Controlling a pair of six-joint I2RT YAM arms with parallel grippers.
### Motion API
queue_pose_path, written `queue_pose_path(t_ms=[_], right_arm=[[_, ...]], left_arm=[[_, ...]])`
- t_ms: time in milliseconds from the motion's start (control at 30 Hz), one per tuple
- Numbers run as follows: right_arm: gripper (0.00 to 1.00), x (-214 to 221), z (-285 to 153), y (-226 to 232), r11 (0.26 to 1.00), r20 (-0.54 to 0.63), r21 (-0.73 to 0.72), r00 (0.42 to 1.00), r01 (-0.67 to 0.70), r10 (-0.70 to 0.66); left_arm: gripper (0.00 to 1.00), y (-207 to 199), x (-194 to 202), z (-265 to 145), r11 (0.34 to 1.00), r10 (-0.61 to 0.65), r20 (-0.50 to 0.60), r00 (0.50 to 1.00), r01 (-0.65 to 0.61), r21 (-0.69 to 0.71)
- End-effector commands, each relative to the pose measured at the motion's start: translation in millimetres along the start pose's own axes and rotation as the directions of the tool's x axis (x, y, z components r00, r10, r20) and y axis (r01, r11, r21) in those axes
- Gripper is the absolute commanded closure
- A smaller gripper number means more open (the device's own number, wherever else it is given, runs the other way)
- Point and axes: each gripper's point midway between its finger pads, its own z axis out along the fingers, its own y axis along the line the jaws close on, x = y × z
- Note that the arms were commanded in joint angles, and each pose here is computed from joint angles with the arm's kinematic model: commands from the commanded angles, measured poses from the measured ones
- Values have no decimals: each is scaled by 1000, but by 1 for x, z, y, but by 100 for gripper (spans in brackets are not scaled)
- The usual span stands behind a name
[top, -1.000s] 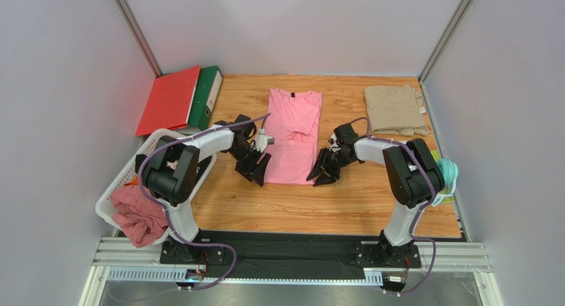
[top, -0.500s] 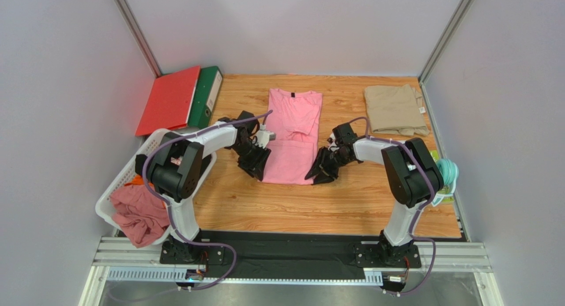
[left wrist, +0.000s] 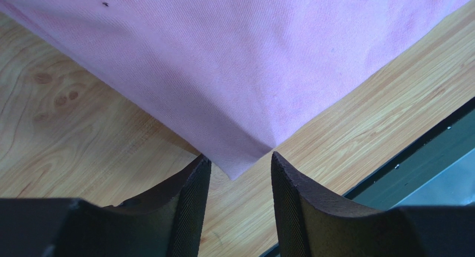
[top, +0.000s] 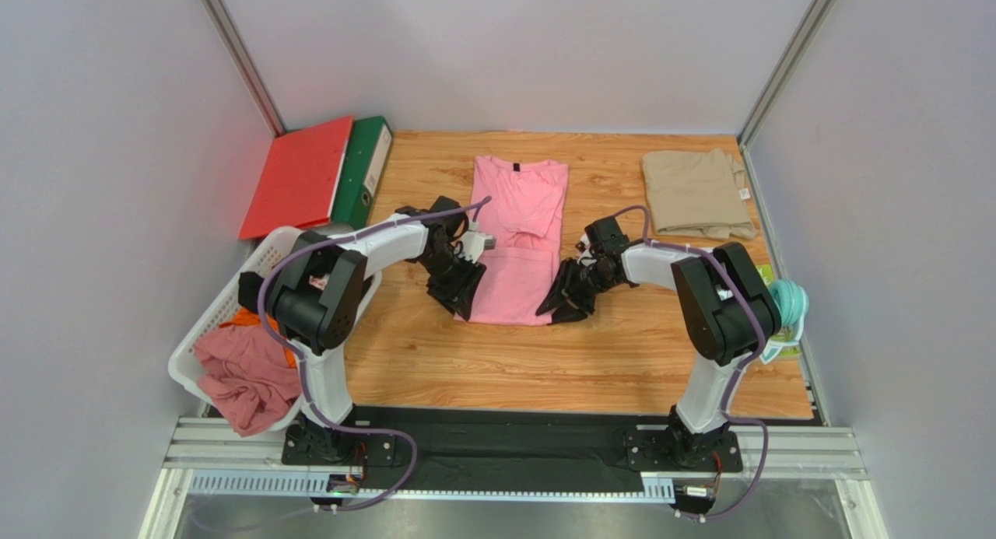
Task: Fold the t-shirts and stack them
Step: Grab one side of the 2/3 rectangular tshirt with both arms, then fold the long partially folded tshirt into a neat square
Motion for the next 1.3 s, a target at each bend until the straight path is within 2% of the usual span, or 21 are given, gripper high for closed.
queue_pose_path(t_ms=[0, 100, 200, 233, 400, 433, 533, 833, 1067, 1267], right_arm=[[60, -3, 2, 7, 1000, 12, -27, 1000, 15, -15], [61, -3, 2, 7, 1000, 12, -27, 1000, 14, -14], [62, -3, 2, 7, 1000, 13, -27, 1000, 15, -15], [63, -2, 3, 5, 1000, 9, -25, 1000, 12, -11], [73, -1, 2, 6, 999, 10, -30, 1000, 15, -15], [74, 0, 1, 6, 1000, 9, -28, 1000, 12, -12], [80, 2, -2, 7, 999, 12, -27, 1000, 18, -17], [90, 21, -20, 8, 999, 34, -34, 999, 31, -30], [91, 46, -32, 15, 997, 44, -46, 997, 62, -60], [91, 75, -39, 25, 994, 55, -67, 995, 89, -85]], left_arm=[[50, 5, 7, 17, 1000, -4, -41, 999, 4, -7], [53, 5, 10, 18, 1000, -6, -49, 999, 6, -7], [62, 5, 8, 18, 1000, -6, -46, 999, 6, -5], [68, 5, 7, 18, 1000, -6, -45, 999, 6, -3], [88, 3, 0, 13, 1000, 6, -36, 999, -6, -2], [95, 2, -1, 10, 1000, 12, -36, 999, -12, -1], [100, -1, -5, 0, 999, 33, -24, 999, -33, -5], [100, -27, 6, -36, 994, 95, -17, 995, -94, 64], [100, -59, 25, -68, 972, 155, -18, 988, -150, 180], [98, -74, 48, -79, 954, 183, -40, 982, -167, 248]])
